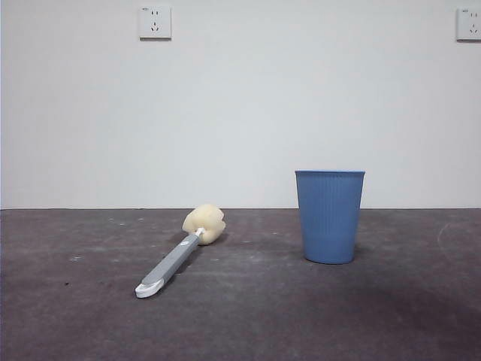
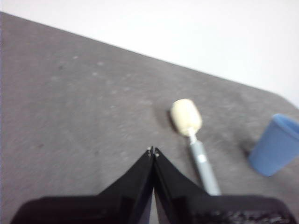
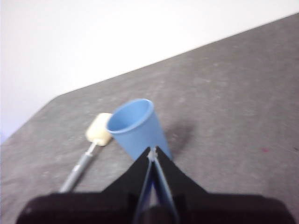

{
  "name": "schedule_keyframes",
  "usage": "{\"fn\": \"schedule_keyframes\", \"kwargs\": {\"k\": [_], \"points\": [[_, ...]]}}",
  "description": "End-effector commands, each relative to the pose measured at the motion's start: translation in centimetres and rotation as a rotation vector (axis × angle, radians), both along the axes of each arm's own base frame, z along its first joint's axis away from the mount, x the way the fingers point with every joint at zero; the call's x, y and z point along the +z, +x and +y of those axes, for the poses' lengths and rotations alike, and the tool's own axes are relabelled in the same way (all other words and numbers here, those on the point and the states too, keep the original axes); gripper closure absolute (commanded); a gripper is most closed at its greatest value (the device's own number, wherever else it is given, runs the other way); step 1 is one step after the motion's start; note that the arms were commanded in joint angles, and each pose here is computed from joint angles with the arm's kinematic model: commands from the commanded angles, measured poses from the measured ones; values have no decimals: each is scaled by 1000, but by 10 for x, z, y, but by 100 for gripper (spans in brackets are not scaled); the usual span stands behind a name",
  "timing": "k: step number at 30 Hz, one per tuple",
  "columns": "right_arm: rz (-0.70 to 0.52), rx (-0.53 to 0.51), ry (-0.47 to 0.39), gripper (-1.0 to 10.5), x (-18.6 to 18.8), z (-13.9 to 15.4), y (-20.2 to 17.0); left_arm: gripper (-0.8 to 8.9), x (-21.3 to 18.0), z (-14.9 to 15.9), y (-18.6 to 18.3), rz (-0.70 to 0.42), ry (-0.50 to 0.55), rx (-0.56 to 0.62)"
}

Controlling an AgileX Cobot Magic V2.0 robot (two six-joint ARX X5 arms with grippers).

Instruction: Pick up the cup brush,pick up the cup,insert the brush into the cup,clean the cup,put the cup brush back,put the cup back to the fixed position on the table

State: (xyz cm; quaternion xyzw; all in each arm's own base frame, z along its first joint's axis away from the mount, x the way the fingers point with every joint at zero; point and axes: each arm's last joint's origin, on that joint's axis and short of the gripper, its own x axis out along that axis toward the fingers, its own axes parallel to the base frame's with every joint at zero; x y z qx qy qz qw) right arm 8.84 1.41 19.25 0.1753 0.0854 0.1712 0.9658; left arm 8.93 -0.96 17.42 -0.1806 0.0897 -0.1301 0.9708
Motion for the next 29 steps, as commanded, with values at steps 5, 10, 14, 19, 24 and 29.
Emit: {"fn": "schedule_keyframes", "kwargs": {"k": [5,10,14,19,24,29], "points": [[60,79,-24,958,43,3,-1,820,42,-1,-14,0,-12,-60],[159,236,-127,958,77,7,1,820,70,-4,-22,36,77,-164],[272,346,-208,958,97,9,4,820,89,-6,-23,84,149,-270],[394,465,-280,958,115,11,7,821,109,-8,-22,164,211,-406],[482,521,-313,957,123,13,8,821,123,-10,-20,243,249,-511],[498,530,-315,935,122,14,9,817,128,-10,-15,294,260,-522]]}}
